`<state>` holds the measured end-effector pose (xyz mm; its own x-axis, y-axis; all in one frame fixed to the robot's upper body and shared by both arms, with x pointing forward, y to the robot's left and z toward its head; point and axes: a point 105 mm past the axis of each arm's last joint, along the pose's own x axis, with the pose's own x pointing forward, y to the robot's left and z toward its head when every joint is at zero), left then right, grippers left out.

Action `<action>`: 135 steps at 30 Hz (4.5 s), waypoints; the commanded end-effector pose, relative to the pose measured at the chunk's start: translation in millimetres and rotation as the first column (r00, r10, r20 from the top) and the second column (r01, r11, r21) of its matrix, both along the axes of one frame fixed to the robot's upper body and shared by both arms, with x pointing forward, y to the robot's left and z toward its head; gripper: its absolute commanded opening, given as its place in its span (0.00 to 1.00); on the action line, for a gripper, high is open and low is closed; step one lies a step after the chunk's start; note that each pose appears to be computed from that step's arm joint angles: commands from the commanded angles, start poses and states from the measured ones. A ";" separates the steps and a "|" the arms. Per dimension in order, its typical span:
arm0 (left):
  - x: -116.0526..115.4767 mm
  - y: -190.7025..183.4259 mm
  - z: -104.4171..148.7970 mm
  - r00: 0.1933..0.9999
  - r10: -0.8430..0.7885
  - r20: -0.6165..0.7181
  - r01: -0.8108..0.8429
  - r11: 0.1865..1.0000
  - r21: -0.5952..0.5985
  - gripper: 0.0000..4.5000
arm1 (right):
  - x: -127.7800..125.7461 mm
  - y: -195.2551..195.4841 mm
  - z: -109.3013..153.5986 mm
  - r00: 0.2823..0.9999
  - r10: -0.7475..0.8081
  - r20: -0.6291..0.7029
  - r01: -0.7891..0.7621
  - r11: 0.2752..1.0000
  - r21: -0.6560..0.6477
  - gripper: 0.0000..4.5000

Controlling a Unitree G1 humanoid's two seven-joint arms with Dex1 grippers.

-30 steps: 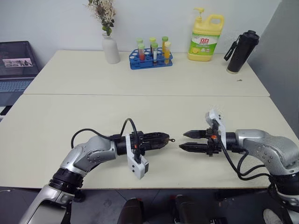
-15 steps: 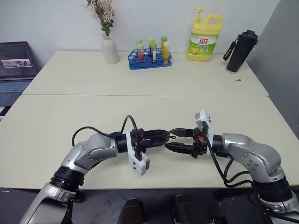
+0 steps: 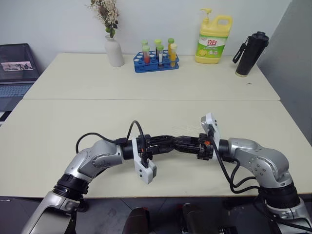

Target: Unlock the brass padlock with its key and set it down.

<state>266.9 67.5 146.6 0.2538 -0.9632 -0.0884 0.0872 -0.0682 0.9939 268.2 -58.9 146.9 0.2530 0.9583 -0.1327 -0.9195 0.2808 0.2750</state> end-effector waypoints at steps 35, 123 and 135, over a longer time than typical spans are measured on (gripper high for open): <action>13.7 31.6 67.0 0.656 -0.022 -0.754 -0.314 0.901 -0.299 0.08 | 16.5 -15.9 7.0 0.965 0.081 0.248 -0.054 0.992 -0.114 0.03; 1.6 15.5 32.6 0.464 -0.087 -0.882 -0.269 0.934 -0.234 0.00 | 8.0 -8.2 16.0 0.964 0.132 0.231 -0.122 0.991 -0.056 0.03; -2.9 19.4 29.0 0.511 -0.031 -0.859 -0.266 0.945 -0.192 0.00 | 11.8 -11.1 15.9 0.971 0.101 0.215 -0.089 0.994 -0.067 0.03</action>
<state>269.9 85.5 167.3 0.3218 -0.9435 -0.0791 0.8952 0.2760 0.3499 280.9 -69.7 154.2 0.1831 0.9720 -0.1476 -0.9765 0.1972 0.0871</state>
